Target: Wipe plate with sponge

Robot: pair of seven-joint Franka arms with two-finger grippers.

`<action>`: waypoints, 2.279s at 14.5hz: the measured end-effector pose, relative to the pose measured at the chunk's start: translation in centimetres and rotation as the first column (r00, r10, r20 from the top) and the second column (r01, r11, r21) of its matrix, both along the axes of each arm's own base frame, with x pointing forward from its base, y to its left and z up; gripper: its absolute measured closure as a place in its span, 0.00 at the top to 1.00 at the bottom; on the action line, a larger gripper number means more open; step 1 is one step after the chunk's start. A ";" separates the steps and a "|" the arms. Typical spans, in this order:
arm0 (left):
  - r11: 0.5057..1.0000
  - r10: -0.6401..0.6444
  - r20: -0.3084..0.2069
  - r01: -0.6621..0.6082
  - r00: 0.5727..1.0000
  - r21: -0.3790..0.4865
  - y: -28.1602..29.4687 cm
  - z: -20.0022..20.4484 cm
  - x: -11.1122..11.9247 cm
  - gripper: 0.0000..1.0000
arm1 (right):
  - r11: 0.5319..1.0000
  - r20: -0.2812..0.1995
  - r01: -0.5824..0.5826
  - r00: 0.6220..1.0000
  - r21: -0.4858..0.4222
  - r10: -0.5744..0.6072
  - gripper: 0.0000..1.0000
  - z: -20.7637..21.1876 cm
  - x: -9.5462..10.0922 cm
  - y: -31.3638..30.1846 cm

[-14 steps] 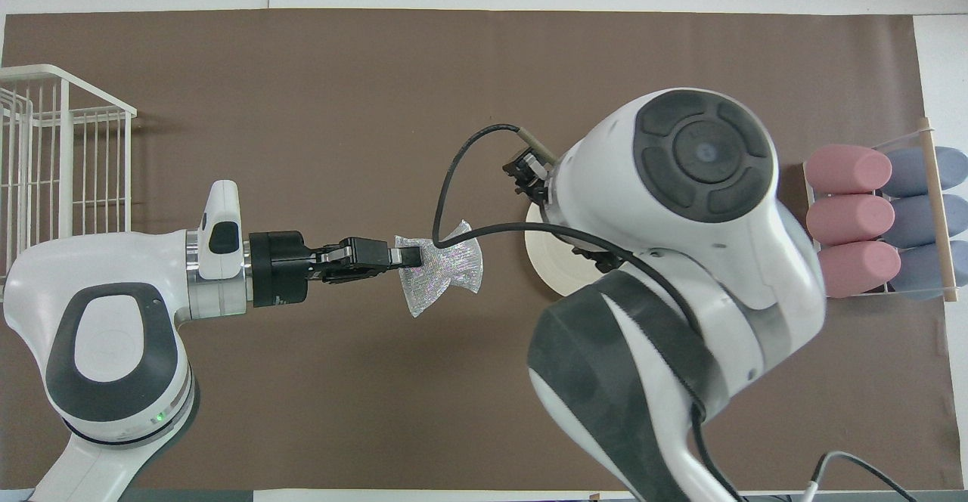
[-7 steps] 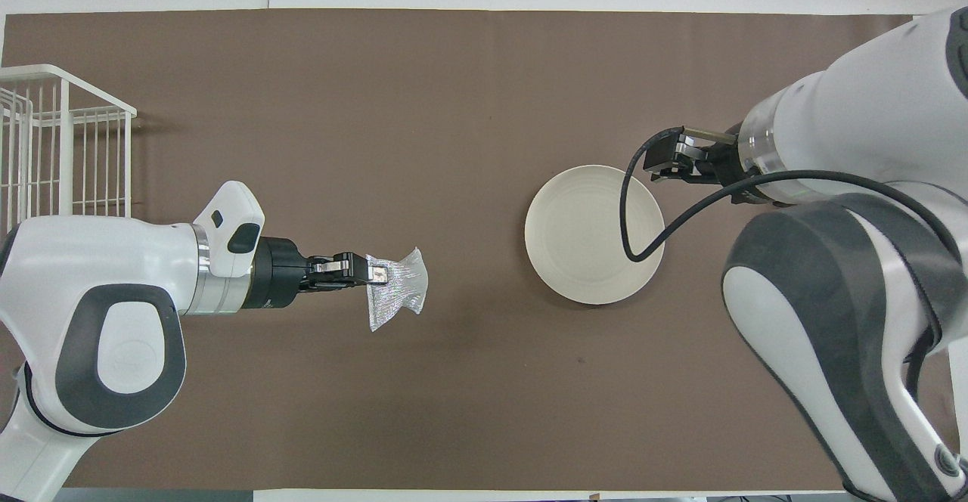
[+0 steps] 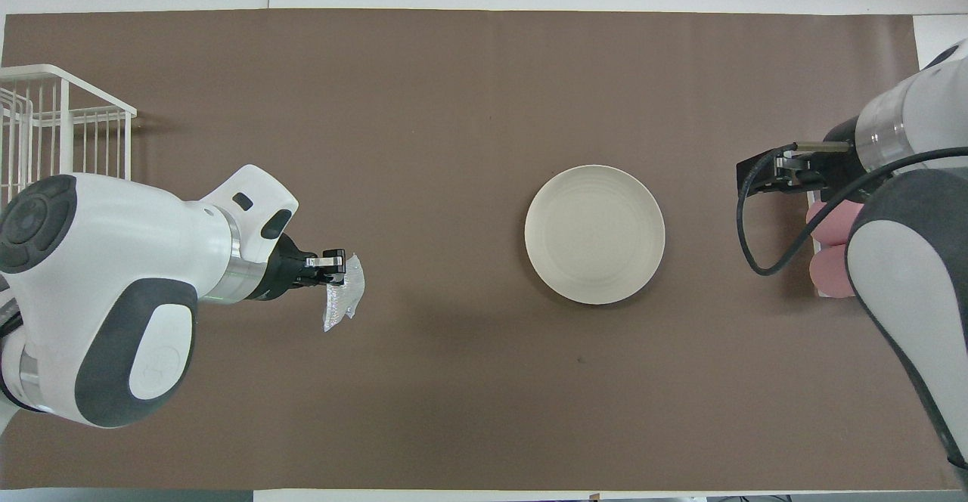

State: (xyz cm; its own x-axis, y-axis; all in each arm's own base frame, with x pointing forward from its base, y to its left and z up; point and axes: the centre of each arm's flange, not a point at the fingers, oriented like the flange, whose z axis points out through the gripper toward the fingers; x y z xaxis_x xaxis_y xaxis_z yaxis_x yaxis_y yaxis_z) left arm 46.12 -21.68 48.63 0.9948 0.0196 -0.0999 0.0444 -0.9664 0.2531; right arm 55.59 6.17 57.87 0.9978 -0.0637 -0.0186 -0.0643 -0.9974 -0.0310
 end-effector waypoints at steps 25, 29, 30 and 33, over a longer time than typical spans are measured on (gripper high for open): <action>0.073 -0.148 -0.142 0.154 0.979 0.985 7.6 -4.4 10.3 0.04 | 0.990 -0.022 -0.113 0.993 -0.086 0.112 1.00 1.6 -1.3 -6.4; -0.048 -0.176 -0.165 0.159 0.970 0.986 11.6 -8.0 13.7 0.04 | 0.989 -0.022 -0.118 0.993 -0.085 0.117 1.00 1.6 -1.3 -7.3; -0.053 -0.183 -0.165 0.158 0.969 0.986 12.8 -8.6 14.4 0.04 | 0.989 -0.019 -0.118 0.993 -0.085 0.117 1.00 1.7 -1.2 -7.2; -0.028 -0.182 -0.140 0.137 0.973 0.990 15.6 -9.3 15.7 0.04 | 0.989 -0.014 -0.121 0.993 -0.086 0.120 1.00 1.9 -1.2 -7.0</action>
